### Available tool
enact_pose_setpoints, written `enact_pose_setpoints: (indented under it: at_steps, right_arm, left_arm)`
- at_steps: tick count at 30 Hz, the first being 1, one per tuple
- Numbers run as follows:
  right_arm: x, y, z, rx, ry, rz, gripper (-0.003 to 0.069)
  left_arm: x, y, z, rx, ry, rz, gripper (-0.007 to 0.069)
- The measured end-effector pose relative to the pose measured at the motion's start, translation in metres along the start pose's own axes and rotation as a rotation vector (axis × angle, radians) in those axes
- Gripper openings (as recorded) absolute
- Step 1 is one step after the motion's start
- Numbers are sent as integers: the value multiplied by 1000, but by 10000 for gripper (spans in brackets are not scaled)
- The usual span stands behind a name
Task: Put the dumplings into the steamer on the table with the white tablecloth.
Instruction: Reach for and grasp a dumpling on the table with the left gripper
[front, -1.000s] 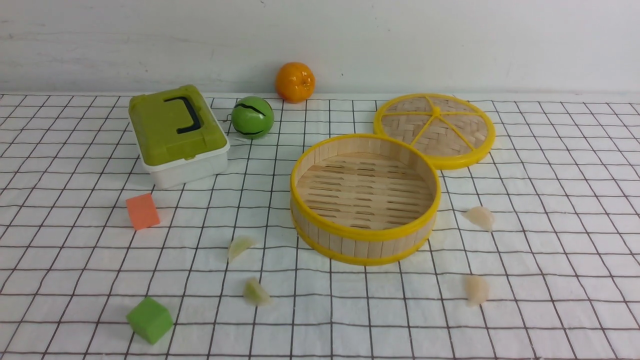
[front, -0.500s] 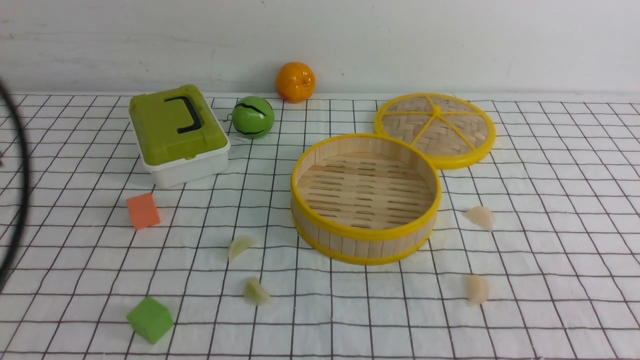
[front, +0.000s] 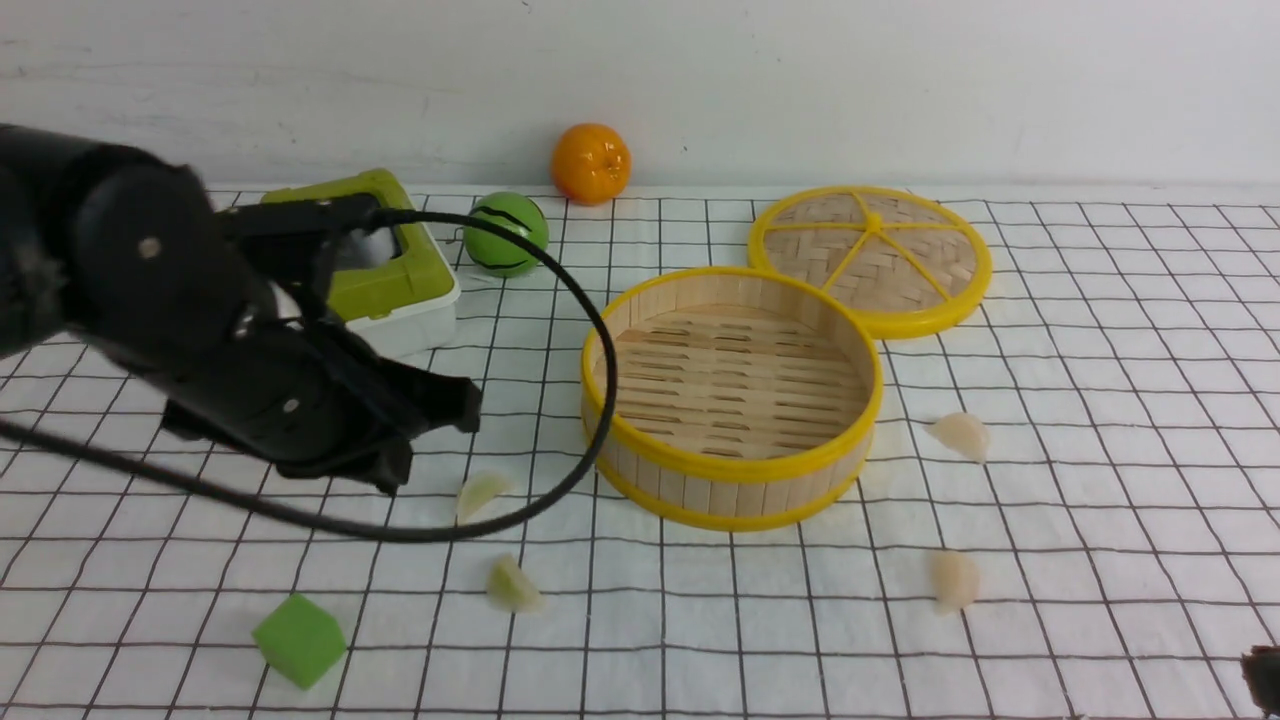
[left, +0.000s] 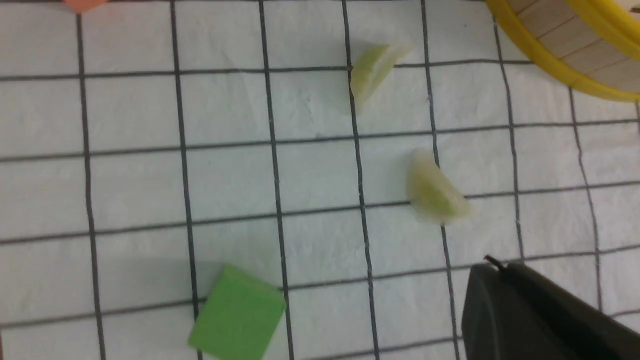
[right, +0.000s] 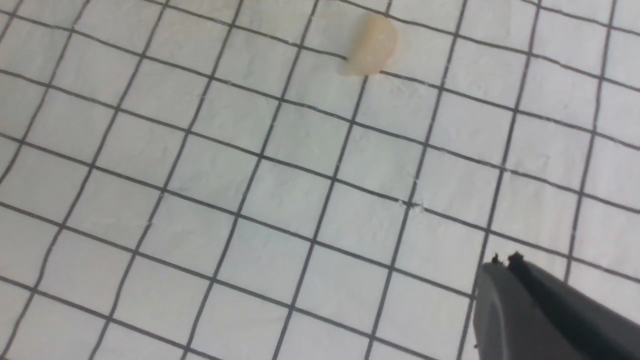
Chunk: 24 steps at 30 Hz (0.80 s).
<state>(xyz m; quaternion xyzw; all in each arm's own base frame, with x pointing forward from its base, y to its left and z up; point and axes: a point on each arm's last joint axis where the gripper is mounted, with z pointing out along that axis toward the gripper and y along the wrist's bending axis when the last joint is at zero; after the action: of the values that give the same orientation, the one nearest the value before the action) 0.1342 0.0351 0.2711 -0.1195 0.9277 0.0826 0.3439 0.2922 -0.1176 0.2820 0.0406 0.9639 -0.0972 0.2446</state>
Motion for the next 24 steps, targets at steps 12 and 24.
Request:
enact_pose_setpoints:
  at_steps: [12,24]
  right_arm:
    - [4,2,15,-37,-9,39,-1]
    - [3,3,15,-47,-19,44,6]
  left_arm:
    - [-51,-11,110,-30,95,520,415]
    - [-44,0,158,-116,176,430,280]
